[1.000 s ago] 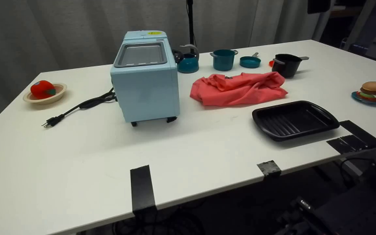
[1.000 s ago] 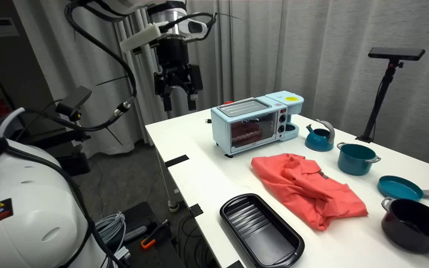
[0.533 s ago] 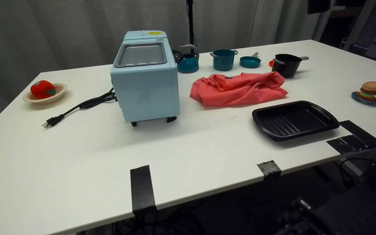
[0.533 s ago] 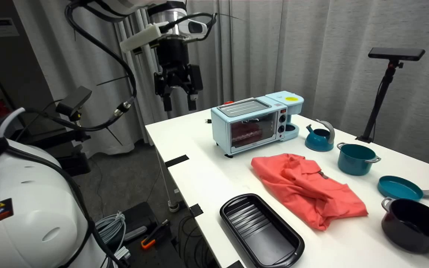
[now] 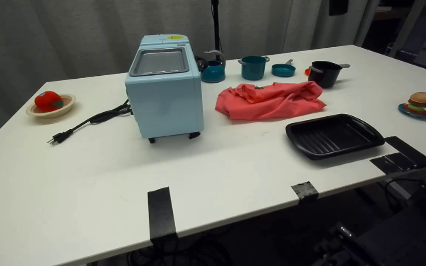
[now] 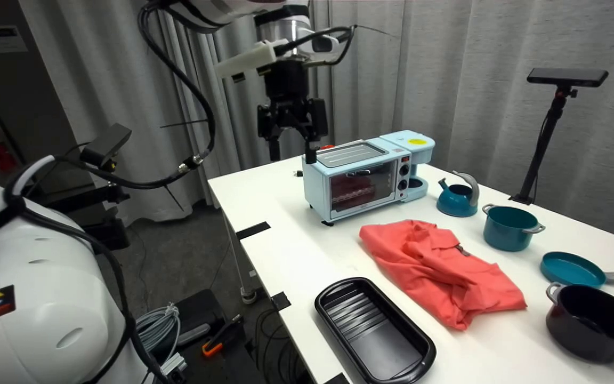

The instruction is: Unfold the orange shirt

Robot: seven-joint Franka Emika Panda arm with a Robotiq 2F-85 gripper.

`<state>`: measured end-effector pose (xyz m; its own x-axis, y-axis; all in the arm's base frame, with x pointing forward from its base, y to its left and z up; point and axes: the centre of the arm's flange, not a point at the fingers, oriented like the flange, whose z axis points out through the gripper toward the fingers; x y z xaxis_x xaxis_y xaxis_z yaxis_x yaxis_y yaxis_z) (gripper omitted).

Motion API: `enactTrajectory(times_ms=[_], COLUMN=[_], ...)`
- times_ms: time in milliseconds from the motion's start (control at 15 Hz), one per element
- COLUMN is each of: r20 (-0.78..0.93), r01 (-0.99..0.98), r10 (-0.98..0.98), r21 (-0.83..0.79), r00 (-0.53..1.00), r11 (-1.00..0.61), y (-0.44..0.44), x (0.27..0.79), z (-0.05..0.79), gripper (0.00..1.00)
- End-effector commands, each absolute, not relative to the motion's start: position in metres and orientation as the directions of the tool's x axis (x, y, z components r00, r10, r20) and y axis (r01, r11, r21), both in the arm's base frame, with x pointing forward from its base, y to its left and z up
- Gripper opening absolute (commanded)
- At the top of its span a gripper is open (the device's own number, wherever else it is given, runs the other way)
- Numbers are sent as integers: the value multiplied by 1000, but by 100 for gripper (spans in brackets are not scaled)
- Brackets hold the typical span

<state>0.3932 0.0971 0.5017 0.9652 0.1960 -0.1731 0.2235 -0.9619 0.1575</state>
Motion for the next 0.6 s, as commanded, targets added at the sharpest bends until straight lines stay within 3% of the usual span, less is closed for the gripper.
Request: enactTrajectory(times_ms=[0,533], r20=[-152,-34], r01=[171,41], r10=[154,41], r21=[104,-1], r00=[976,999], r11=[-980,-999], y=[58,23], x=[455,576], z=[512,500], gripper=[100,100])
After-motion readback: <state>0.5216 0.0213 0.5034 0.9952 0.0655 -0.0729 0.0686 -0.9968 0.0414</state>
